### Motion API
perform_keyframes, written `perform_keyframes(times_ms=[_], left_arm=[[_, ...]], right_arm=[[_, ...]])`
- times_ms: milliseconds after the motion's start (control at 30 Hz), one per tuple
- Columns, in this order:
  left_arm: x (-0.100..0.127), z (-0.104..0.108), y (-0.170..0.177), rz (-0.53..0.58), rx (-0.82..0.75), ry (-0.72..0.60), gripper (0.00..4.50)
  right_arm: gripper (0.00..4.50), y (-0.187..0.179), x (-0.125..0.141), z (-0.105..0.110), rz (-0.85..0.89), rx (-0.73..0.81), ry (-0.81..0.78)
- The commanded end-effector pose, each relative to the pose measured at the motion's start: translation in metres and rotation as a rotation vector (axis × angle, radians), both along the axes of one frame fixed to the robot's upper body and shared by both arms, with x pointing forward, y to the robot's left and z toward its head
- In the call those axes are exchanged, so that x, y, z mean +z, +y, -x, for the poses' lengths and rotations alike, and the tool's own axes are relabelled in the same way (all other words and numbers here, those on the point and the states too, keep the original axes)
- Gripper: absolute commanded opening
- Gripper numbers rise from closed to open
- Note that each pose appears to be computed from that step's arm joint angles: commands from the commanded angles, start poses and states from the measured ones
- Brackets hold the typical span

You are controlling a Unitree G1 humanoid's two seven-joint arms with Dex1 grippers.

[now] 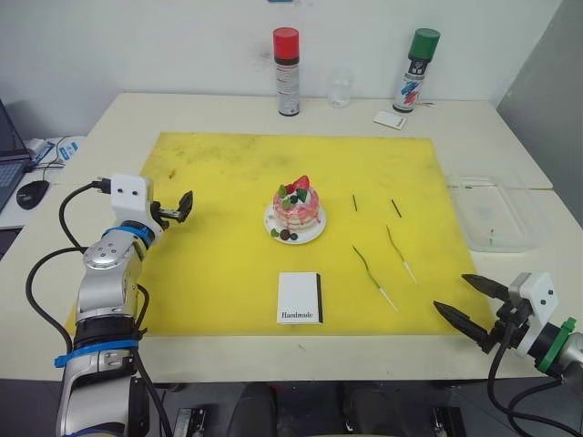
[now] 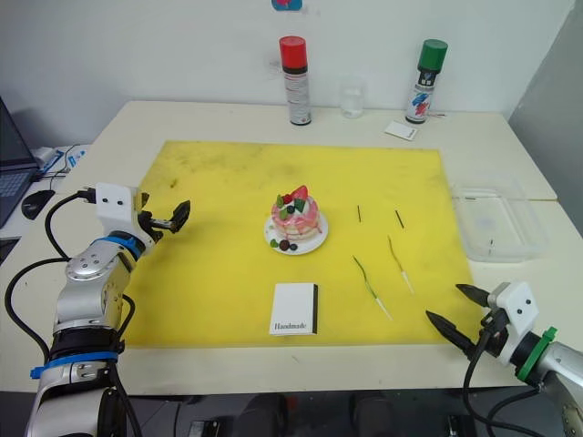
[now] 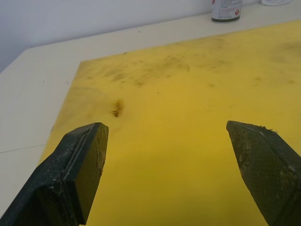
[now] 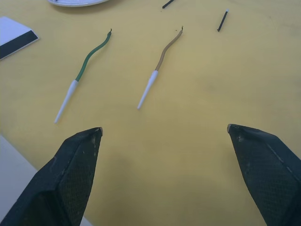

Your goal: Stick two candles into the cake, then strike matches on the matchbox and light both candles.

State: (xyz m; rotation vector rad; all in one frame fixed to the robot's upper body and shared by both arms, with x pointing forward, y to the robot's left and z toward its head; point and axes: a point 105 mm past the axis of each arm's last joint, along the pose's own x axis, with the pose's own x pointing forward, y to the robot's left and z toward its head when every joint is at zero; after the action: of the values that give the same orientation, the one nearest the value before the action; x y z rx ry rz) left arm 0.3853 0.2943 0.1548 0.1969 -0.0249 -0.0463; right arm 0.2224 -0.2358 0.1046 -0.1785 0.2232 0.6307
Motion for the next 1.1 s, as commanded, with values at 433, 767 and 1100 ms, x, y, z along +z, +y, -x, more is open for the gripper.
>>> perform_keyframes(times_ms=[433,767,1100], left_arm=[[0.015,0.004,0.002,0.005,-0.008,-0.057,4.47],[0.020,0.008,0.000,0.005,-0.037,-0.071,4.47],[0.070,0.053,-0.084,-0.066,-0.605,-0.057,4.47]], right_arm=[[4.50,-0.002,-0.001,0.005,0.017,0.009,-0.023],[4.50,0.000,-0.003,0.005,0.016,0.017,-0.025],[4.50,0.019,-0.002,0.001,-0.015,0.046,-0.021]])
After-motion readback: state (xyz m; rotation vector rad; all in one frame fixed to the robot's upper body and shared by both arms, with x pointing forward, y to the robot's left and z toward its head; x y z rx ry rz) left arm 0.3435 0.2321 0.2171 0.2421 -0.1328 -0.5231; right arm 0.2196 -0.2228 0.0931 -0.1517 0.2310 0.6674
